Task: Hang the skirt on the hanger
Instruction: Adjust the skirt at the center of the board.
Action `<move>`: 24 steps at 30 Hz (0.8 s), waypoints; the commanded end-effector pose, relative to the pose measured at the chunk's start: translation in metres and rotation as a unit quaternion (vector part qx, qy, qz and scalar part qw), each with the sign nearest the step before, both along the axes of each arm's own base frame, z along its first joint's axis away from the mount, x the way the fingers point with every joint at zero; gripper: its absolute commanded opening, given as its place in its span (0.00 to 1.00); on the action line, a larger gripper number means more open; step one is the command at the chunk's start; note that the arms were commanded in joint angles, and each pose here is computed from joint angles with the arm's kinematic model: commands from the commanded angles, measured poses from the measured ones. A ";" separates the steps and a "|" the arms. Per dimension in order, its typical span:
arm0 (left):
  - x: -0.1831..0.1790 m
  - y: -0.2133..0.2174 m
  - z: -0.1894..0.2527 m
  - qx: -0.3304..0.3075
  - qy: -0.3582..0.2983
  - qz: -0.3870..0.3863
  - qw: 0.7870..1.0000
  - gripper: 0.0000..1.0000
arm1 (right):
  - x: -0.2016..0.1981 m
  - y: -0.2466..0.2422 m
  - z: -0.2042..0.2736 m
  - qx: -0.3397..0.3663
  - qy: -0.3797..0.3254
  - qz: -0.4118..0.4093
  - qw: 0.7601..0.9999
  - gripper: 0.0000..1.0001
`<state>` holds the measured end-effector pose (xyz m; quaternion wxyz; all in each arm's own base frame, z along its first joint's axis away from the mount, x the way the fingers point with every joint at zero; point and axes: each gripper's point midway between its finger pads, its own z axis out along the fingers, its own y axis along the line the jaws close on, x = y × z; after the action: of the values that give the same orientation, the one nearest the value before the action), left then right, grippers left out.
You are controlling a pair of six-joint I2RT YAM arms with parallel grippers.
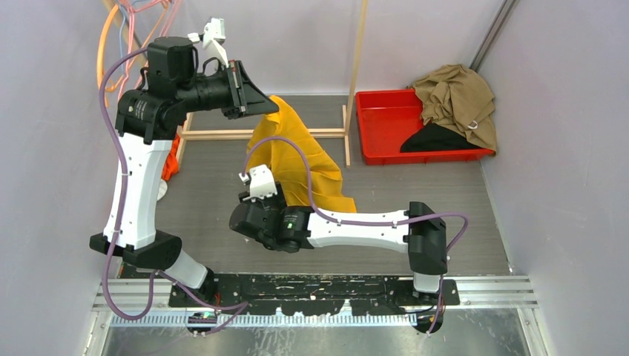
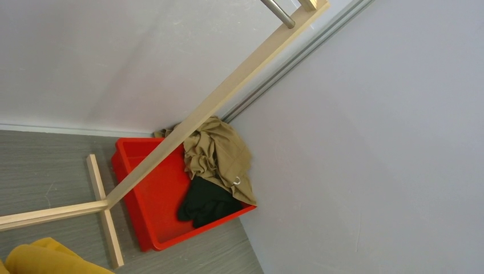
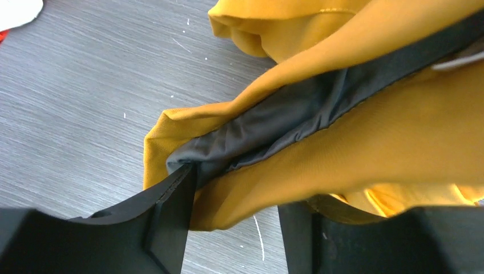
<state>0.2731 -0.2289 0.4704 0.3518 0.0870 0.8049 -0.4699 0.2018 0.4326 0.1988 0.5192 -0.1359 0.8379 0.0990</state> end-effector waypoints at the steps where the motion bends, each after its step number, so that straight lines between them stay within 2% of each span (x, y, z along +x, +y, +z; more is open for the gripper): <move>1: -0.010 0.000 0.038 -0.027 -0.081 -0.016 0.996 0.06 | -0.002 -0.009 0.009 0.021 0.001 -0.020 1.000 0.53; 7: -0.006 0.006 0.036 -0.014 -0.086 0.003 0.996 0.06 | 0.002 -0.043 0.022 -0.004 -0.015 -0.038 0.999 0.05; 8: -0.004 0.009 0.035 -0.011 -0.086 0.010 0.996 0.06 | 0.003 -0.054 0.028 -0.005 -0.016 -0.042 0.999 0.02; 11: 0.010 0.027 0.035 -0.007 -0.088 0.043 0.995 0.06 | 0.011 -0.095 0.050 0.001 -0.014 -0.050 0.999 0.01; 15: 0.040 0.051 0.035 -0.019 -0.082 0.087 0.993 0.06 | 0.048 -0.155 0.083 0.004 -0.002 -0.061 0.998 0.01; 18: 0.071 0.056 0.045 -0.045 -0.099 0.096 0.989 0.05 | 0.081 -0.171 0.115 -0.007 -0.015 -0.033 0.999 0.01; 20: 0.094 0.062 0.056 -0.067 -0.114 0.103 0.986 0.05 | 0.109 -0.171 0.129 -0.051 -0.031 -0.007 0.998 0.01; 22: 0.117 0.066 0.070 -0.102 -0.120 0.101 0.982 0.03 | 0.140 -0.176 0.152 -0.079 -0.057 -0.016 0.995 0.01; 24: 0.124 0.071 0.090 -0.124 -0.145 0.097 0.977 0.02 | 0.163 -0.181 0.189 -0.081 -0.091 -0.033 0.992 0.01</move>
<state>0.3794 -0.1622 0.4888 0.4357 -0.0150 0.7743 -0.4587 0.3288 0.2413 0.3373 0.5453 -0.0859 0.8334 0.0257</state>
